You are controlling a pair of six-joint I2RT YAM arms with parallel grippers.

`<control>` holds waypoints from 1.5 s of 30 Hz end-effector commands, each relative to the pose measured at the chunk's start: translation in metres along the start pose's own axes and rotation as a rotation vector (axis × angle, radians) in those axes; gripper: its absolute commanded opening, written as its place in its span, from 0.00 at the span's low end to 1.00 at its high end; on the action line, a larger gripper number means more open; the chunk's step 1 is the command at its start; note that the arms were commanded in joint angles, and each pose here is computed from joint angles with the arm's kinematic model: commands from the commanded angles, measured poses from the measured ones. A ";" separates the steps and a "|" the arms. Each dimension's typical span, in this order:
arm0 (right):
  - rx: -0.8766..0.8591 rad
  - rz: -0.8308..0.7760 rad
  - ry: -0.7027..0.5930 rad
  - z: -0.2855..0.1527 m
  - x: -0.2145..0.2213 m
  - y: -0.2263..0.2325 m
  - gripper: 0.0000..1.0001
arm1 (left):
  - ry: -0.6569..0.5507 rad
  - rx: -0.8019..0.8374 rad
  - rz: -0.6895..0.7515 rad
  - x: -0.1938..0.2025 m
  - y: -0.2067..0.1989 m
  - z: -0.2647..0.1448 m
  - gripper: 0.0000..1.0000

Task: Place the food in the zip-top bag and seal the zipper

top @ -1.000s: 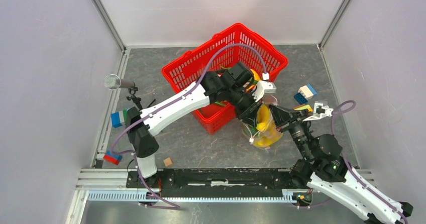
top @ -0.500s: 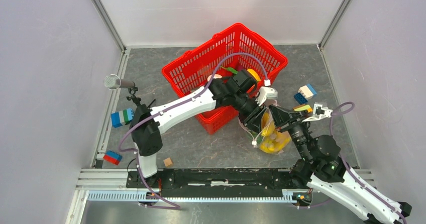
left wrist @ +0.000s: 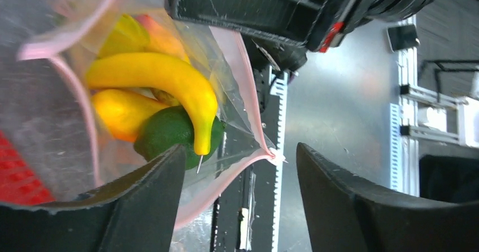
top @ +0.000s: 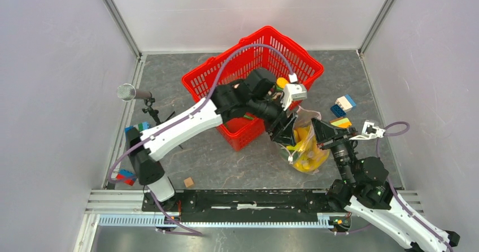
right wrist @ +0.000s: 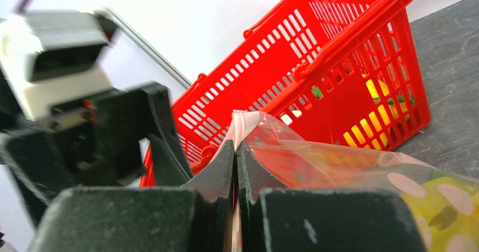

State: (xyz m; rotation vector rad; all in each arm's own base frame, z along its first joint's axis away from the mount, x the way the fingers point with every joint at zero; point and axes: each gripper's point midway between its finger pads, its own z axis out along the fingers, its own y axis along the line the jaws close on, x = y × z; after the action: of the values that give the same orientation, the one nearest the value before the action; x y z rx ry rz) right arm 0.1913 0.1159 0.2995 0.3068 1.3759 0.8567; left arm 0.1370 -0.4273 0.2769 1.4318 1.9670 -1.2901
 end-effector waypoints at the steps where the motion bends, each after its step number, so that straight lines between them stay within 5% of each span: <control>1: 0.010 0.002 -0.016 0.000 -0.010 0.003 0.06 | -0.251 -0.192 0.155 -0.061 -0.004 -0.054 0.82; 5: 0.010 0.000 -0.025 -0.002 -0.014 0.003 0.06 | -0.415 -0.504 0.128 -0.073 0.044 -0.101 0.99; 11: 0.012 0.002 -0.029 -0.003 -0.014 0.001 0.06 | -0.611 -0.800 -0.137 -0.056 0.136 -0.180 1.00; 24: -0.002 0.000 -0.014 0.000 -0.010 0.005 0.06 | -0.254 -1.044 -0.363 0.040 0.292 -0.147 1.00; 33: 0.005 -0.004 -0.013 0.002 -0.009 0.005 0.06 | -0.233 -1.126 -0.163 0.043 0.358 -0.119 0.98; 39: 0.015 -0.015 -0.009 0.003 -0.009 0.004 0.06 | -0.074 -1.185 0.033 0.048 0.380 -0.096 0.98; 45: 0.022 -0.017 -0.016 0.002 -0.011 0.003 0.06 | 0.057 -1.161 0.036 0.069 0.391 -0.084 0.93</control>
State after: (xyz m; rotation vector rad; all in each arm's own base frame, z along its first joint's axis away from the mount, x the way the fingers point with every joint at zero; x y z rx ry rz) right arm 0.1949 0.1197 0.2891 0.2891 1.4192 0.8209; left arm 0.4585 -0.2968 0.0815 0.7827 2.1359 -0.0401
